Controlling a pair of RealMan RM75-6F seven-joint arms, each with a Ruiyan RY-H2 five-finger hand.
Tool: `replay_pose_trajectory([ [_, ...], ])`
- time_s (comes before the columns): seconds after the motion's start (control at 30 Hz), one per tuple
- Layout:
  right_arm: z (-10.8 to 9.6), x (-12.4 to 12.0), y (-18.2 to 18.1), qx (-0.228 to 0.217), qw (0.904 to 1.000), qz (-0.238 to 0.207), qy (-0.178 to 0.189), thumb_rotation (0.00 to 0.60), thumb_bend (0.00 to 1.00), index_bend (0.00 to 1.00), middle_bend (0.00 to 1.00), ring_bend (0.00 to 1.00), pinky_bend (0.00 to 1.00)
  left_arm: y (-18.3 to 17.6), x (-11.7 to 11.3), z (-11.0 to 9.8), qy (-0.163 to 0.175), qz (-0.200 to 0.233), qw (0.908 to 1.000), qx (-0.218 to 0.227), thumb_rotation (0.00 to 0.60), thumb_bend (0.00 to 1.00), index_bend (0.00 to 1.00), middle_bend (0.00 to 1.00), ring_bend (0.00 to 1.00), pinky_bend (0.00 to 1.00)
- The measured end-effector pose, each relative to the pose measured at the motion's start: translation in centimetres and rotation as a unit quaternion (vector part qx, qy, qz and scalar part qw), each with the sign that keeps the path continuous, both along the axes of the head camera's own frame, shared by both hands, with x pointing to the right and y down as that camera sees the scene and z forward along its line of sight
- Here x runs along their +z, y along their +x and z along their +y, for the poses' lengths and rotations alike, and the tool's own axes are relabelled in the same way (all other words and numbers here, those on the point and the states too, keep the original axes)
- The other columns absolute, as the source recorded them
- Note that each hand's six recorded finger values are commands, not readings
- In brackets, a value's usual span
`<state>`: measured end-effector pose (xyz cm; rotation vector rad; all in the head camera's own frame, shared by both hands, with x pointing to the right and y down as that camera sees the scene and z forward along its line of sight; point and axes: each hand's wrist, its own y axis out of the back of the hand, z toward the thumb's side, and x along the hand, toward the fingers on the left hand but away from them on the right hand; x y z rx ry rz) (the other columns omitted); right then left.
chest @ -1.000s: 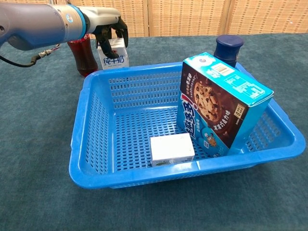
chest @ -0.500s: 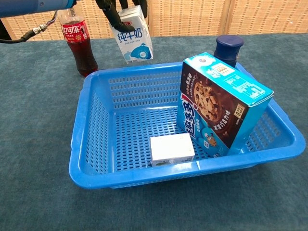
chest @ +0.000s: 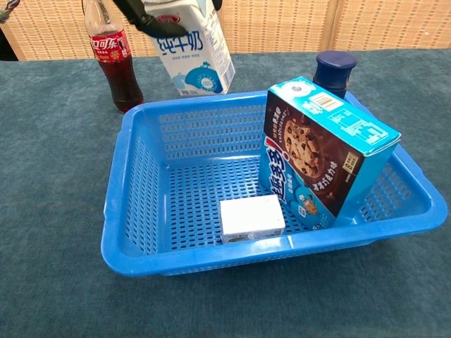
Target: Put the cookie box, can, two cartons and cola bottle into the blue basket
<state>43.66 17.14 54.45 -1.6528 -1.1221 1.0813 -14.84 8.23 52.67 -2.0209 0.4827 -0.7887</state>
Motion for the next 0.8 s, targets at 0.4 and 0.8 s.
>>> replay_pose_trajectory([
  [0.4, 0.1, 0.0, -0.2, -0.003, 1.0, -0.001, -0.001, 0.6, 0.39, 0.17, 0.11, 0.09, 0.21, -0.3, 2.9, 4.7, -0.049, -0.023, 0.9976, 0.042, 0.6, 0.42, 0.51, 0.36, 0.42, 0.52],
  [0.8, 0.2, 0.3, -0.5, -0.008, 0.9999, -0.001, -0.007, 0.6, 0.39, 0.17, 0.11, 0.09, 0.21, 2.6, 5.6, 6.8, -0.072, -0.023, 0.9963, 0.04, 0.6, 0.41, 0.5, 0.36, 0.4, 0.52],
])
